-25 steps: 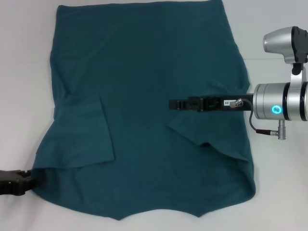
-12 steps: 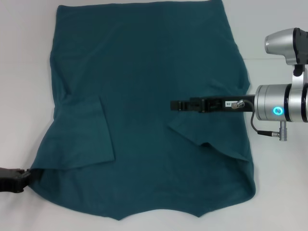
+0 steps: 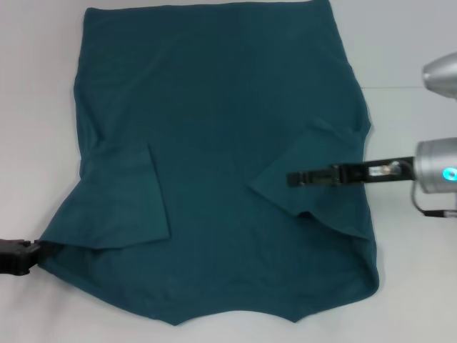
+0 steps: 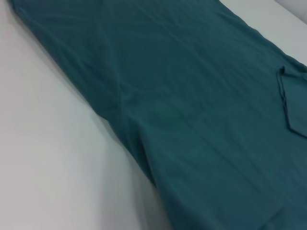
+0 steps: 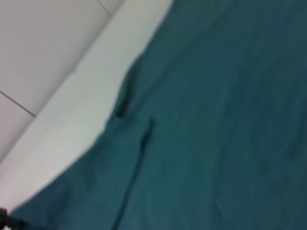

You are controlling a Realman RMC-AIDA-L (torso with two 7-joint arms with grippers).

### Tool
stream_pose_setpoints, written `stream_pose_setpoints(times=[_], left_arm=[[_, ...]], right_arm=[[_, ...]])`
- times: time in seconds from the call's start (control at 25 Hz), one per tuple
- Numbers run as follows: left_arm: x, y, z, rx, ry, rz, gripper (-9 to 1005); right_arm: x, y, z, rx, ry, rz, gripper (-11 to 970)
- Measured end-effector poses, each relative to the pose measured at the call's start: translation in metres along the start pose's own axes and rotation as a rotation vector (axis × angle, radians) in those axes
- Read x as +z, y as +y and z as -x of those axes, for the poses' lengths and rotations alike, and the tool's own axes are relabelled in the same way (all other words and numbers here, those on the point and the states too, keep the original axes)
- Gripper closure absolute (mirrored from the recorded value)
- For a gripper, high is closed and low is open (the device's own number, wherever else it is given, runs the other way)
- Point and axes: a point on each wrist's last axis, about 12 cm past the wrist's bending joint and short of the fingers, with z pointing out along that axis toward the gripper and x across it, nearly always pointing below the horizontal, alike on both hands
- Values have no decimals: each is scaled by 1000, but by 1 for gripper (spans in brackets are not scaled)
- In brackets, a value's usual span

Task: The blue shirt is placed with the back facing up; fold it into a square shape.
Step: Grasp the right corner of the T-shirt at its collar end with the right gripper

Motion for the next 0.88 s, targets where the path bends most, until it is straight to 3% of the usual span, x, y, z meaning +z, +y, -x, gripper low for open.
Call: stream_pose_setpoints(times=[0.44, 0.88], left_arm=[[-2, 2, 0, -8, -14, 15, 997], [1, 0, 3, 1, -16, 6, 997]], right_arm=[[-63, -26, -35, 187, 46, 48, 122], [-71, -33, -57, 229, 90, 36, 130]])
